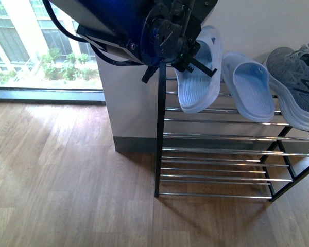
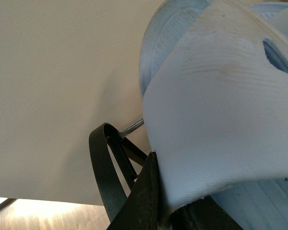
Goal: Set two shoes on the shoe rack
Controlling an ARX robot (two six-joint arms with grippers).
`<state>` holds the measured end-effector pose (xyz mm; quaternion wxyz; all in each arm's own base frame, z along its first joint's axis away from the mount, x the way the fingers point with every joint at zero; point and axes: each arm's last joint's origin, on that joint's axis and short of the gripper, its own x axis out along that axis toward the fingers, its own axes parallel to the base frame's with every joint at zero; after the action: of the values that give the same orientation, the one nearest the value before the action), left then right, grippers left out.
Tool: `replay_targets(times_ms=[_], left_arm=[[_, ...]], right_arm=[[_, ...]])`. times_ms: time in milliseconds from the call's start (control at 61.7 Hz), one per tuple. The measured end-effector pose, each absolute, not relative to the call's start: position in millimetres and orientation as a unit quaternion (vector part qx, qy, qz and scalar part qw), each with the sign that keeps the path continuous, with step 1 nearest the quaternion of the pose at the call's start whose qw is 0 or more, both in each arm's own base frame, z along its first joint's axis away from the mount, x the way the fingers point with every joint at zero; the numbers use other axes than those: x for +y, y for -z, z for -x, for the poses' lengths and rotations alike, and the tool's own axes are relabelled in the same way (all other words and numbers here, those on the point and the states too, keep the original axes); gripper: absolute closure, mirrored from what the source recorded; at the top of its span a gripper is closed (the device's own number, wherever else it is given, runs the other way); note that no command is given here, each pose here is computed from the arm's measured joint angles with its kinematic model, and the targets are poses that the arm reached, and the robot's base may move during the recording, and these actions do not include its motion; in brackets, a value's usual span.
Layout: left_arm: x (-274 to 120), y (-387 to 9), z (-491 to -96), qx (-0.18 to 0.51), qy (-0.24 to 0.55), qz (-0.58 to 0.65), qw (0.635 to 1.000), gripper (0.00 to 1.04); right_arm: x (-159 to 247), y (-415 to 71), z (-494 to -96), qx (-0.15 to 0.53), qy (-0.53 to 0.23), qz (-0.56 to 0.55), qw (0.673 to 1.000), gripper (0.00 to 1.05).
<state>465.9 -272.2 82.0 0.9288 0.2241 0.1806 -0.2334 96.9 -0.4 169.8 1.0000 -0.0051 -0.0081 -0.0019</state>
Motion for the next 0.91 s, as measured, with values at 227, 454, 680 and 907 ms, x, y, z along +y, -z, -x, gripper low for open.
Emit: replay_targets(times_ms=[227,454,680,907], left_arm=[[-274,-60,-472,0.181,0.238,-0.259,0.918,1.02],[-278,-61,-480,0.158,0.234,-0.276,0.919,1.02],[-279,-59,-478,0.166,0.237,-0.263,0.920,0.72],[-265,-89,-462,0.201,0.272,-0.163,0.927,0.24]], right_arm=[[0,-170,-97,-0.008,0.002,0.005,1.000,0.09],[0,-170,-97,-0.008,0.002,0.005,1.000,0.09],[0,-170,-97,-0.008,0.002,0.005,1.000,0.09],[0,-170,-97,-0.008,0.002,0.005,1.000,0.09]])
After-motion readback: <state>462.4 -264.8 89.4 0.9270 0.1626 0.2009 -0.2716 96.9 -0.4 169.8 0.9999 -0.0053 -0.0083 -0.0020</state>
